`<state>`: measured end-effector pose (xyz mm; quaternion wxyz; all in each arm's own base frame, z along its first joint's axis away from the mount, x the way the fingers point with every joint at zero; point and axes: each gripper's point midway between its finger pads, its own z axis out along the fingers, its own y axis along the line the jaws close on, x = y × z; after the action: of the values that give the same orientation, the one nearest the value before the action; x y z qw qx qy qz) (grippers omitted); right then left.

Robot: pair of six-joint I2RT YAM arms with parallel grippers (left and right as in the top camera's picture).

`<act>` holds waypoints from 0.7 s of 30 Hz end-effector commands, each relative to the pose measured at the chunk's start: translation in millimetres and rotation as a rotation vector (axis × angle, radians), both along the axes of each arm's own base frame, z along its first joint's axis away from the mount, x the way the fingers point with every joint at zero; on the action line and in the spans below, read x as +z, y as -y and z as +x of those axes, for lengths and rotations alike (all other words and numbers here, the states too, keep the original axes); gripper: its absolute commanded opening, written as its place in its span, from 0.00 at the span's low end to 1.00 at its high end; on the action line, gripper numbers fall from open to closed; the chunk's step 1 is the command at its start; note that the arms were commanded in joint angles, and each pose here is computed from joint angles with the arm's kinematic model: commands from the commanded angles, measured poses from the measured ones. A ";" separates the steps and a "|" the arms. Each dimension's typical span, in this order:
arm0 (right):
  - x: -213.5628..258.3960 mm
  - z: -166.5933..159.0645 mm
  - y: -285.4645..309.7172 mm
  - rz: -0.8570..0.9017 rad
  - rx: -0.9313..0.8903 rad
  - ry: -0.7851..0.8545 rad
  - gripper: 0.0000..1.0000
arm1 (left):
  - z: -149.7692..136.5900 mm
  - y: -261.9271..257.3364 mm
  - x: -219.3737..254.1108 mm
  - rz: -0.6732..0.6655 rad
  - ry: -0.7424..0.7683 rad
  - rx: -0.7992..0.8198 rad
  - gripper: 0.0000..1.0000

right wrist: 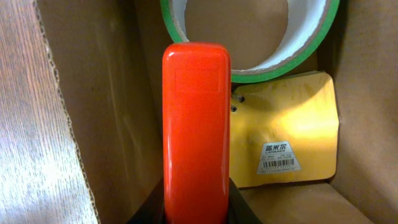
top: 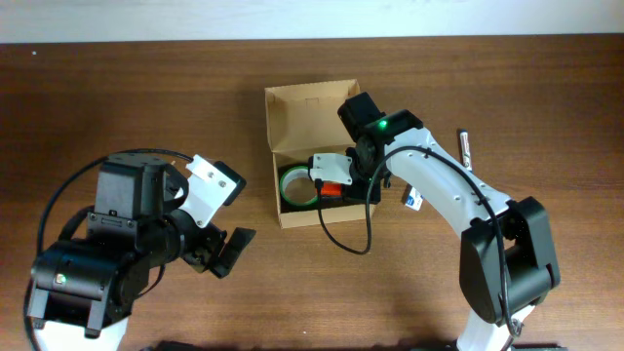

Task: Pack container
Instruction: 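Lower the red marker into the box beside the sticky notes and release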

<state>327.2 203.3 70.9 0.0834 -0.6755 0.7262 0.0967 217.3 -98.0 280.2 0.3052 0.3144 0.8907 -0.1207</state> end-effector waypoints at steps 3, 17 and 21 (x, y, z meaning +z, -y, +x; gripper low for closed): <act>-0.2 -2.0 -0.8 0.011 0.008 -0.007 0.36 | 1.2 -0.6 4.7 0.005 0.021 -0.011 1.00; 4.8 0.0 -1.8 0.015 -0.011 -0.005 0.39 | 1.2 -0.7 4.7 0.006 0.021 -0.011 1.00; 27.3 10.8 -7.7 0.041 -0.108 0.012 0.39 | 1.2 -0.6 4.7 0.005 0.021 -0.011 1.00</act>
<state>324.9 202.3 74.1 0.0752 -0.6612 0.7396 0.1005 217.3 -98.0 280.2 0.3052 0.3144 0.8907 -0.1207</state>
